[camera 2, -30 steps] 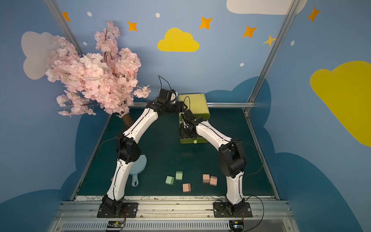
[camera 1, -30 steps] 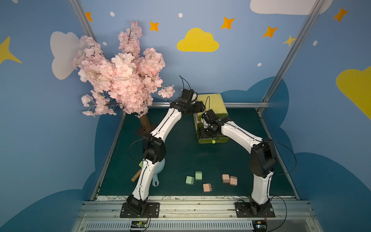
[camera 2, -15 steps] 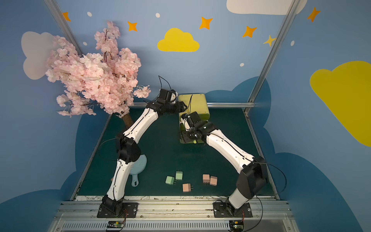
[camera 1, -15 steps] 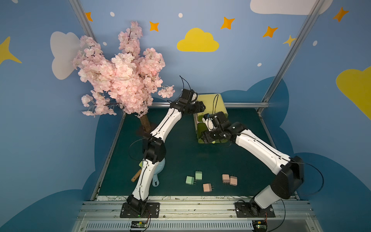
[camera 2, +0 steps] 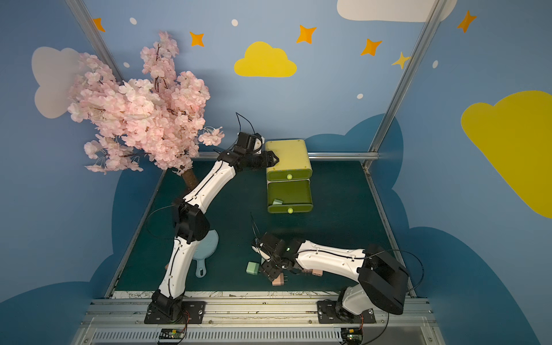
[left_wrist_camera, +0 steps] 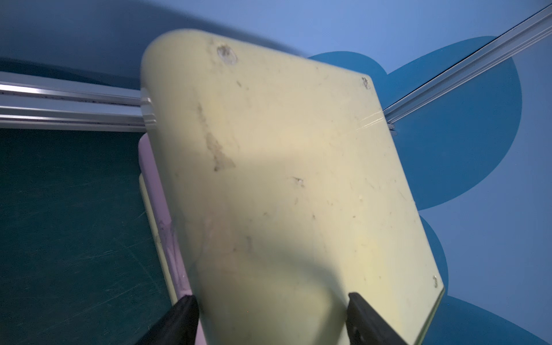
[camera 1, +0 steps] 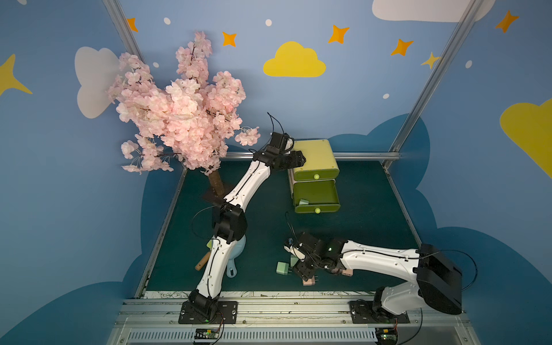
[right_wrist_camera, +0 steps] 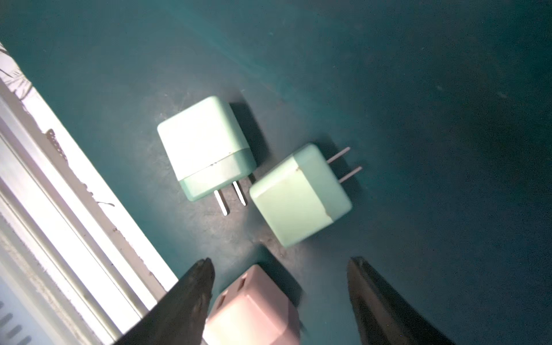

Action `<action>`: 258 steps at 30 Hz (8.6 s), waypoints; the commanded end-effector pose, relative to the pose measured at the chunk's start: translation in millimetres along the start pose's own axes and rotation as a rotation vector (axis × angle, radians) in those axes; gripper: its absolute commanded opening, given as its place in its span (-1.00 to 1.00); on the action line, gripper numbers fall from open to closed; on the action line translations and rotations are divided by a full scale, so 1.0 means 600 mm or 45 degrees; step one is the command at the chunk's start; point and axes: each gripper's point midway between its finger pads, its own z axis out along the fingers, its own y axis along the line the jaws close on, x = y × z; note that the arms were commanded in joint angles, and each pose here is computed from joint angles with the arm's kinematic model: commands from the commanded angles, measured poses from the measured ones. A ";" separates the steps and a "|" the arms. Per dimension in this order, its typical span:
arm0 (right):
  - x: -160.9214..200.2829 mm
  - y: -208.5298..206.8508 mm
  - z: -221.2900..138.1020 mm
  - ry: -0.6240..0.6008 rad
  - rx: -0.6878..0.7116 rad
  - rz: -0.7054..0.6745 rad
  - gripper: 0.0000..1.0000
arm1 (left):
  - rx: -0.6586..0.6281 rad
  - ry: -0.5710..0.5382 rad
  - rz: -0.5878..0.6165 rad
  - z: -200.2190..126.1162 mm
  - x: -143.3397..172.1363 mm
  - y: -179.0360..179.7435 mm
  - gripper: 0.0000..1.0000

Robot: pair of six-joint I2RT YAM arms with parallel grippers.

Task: Place the plugs into the drawer by color
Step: Pick up the plug from the center of the board, then place the plug in the drawer, then pick up the plug from the center of the board, then place the plug in the drawer, then close the drawer in the storage box.

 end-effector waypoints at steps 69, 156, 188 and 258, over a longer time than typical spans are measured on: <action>-0.122 -0.253 -0.271 -0.617 0.407 0.727 -0.32 | -0.070 0.098 0.051 0.020 0.046 0.008 0.59; -0.094 0.080 0.079 -0.125 -0.029 -0.296 -0.04 | -0.074 0.097 0.082 0.022 0.052 -0.003 0.61; -0.164 -0.480 -0.233 -0.624 0.646 0.771 -0.34 | -0.097 0.102 0.096 0.028 0.056 0.004 0.61; -0.250 -0.461 -0.101 -1.131 0.500 0.844 -0.06 | -0.121 0.126 0.086 0.024 0.068 0.002 0.58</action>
